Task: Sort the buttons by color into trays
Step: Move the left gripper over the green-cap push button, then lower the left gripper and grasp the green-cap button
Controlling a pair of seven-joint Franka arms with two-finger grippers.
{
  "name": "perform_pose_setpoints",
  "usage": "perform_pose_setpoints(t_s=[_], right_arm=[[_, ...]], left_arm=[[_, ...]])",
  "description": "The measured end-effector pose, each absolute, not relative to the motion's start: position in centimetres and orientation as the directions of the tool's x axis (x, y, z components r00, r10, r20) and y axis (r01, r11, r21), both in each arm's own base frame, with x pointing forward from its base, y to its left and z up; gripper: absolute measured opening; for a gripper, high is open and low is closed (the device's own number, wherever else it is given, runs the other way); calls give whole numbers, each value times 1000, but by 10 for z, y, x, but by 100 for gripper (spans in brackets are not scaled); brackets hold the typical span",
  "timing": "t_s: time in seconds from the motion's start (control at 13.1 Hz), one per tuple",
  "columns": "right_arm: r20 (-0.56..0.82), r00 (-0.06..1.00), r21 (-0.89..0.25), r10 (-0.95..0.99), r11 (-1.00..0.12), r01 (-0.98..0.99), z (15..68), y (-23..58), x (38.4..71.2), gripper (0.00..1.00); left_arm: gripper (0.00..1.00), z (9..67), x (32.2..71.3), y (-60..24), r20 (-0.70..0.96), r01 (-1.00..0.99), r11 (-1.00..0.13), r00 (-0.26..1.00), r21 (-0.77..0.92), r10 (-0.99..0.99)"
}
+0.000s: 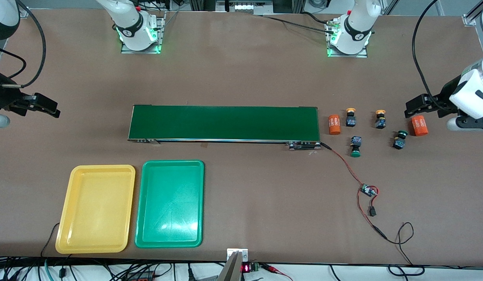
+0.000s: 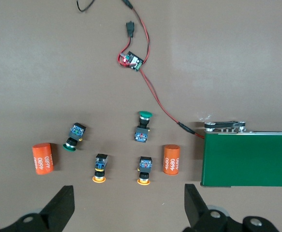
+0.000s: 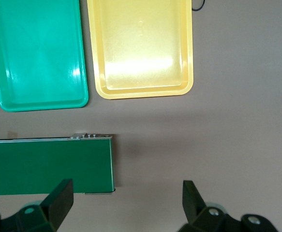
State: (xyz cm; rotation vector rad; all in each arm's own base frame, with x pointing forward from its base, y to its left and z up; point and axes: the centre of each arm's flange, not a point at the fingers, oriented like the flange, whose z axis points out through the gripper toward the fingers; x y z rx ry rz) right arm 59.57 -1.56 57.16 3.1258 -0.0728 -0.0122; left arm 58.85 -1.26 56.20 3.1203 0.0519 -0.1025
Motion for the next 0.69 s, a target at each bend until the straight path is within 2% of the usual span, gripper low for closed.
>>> perform_pose_setpoints(t_s=[0.23,0.69], right_arm=[[-16,999,15,-47,-999,-46,565,-16,598,100],[-17,999,14,-47,-999,-46,565,-16,599,100]], left_arm=[[100,509,592,-14,-85,34,-999,996,16,32],[100,352,613,-16,-125,13,-1000,992,10,11]])
